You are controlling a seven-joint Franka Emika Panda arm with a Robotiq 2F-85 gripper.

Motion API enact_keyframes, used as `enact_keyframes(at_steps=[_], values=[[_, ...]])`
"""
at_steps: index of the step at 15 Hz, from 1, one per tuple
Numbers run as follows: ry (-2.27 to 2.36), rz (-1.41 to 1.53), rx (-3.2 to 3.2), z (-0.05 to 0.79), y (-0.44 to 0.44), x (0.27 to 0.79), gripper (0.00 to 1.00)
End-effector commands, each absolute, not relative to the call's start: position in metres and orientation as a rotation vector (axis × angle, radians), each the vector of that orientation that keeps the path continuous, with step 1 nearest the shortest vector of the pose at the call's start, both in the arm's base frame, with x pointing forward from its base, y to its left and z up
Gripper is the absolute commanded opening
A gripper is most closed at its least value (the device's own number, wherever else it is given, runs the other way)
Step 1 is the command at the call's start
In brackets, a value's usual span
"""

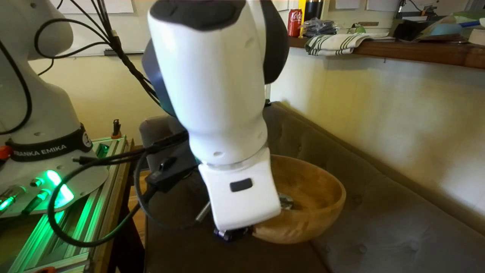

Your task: Put the wooden bowl on the sofa.

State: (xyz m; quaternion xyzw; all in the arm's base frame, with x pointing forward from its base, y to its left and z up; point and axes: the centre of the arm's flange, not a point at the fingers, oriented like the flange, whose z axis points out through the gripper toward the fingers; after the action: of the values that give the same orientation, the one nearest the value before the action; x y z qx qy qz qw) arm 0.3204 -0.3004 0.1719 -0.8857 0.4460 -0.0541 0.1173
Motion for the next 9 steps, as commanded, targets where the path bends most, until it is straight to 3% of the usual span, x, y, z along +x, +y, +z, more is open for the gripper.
enact_keyframes(at_steps=[1,9], values=[[1.510,-0.284,-2.481,0.113,-0.309,0.330,0.04],[1.611,-0.272,-2.605,0.057,-0.228,0.382,0.04]])
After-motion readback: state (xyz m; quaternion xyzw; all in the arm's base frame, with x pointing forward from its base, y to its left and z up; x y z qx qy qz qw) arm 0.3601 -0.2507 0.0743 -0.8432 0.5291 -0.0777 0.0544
